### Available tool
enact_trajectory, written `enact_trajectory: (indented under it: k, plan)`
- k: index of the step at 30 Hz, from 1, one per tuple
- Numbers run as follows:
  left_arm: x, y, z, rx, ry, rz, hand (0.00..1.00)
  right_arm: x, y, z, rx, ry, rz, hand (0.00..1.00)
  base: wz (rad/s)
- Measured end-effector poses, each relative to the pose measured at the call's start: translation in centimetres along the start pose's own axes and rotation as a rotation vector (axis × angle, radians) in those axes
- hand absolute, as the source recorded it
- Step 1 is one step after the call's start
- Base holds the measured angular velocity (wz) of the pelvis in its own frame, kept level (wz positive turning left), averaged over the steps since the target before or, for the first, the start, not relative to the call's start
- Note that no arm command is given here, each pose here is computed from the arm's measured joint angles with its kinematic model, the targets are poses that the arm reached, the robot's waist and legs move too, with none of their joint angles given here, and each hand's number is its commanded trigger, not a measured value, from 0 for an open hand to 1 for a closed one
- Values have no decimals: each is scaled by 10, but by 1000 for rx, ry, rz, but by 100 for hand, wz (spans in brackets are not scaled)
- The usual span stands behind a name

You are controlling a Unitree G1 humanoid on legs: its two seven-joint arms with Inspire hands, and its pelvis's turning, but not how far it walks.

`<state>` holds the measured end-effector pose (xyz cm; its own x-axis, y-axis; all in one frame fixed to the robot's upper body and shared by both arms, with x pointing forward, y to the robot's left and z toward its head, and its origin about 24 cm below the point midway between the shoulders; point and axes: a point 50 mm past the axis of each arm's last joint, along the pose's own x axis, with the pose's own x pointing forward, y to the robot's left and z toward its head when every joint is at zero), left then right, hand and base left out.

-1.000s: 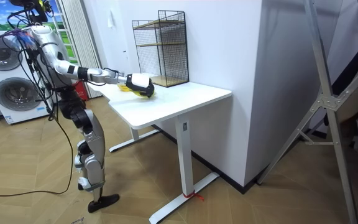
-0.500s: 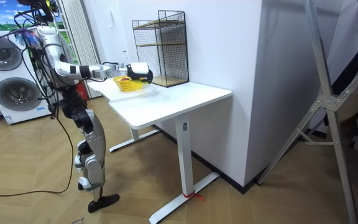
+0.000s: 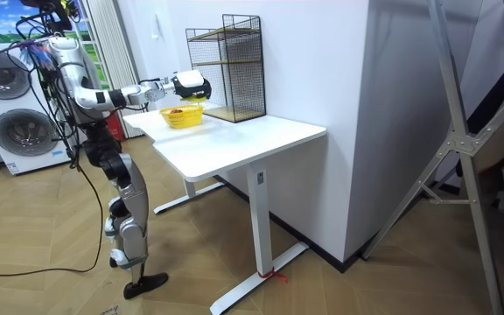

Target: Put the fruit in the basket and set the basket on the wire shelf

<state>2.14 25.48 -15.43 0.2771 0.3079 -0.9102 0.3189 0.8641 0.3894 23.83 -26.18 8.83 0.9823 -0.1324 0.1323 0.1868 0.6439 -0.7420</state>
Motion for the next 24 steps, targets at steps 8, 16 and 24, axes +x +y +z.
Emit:
enact_trajectory:
  k: [8,16,24]
  plan:
    - [0,1,1,2,-3,-3,0,0,-6,24,19,-101,-12,100,-1]
    - [3,5,11,-3,-30,5,0,-2,13,45,-2,-187,103,100,0]
    - [4,7,16,59,-46,-3,0,-5,27,55,-16,-223,182,100,0]
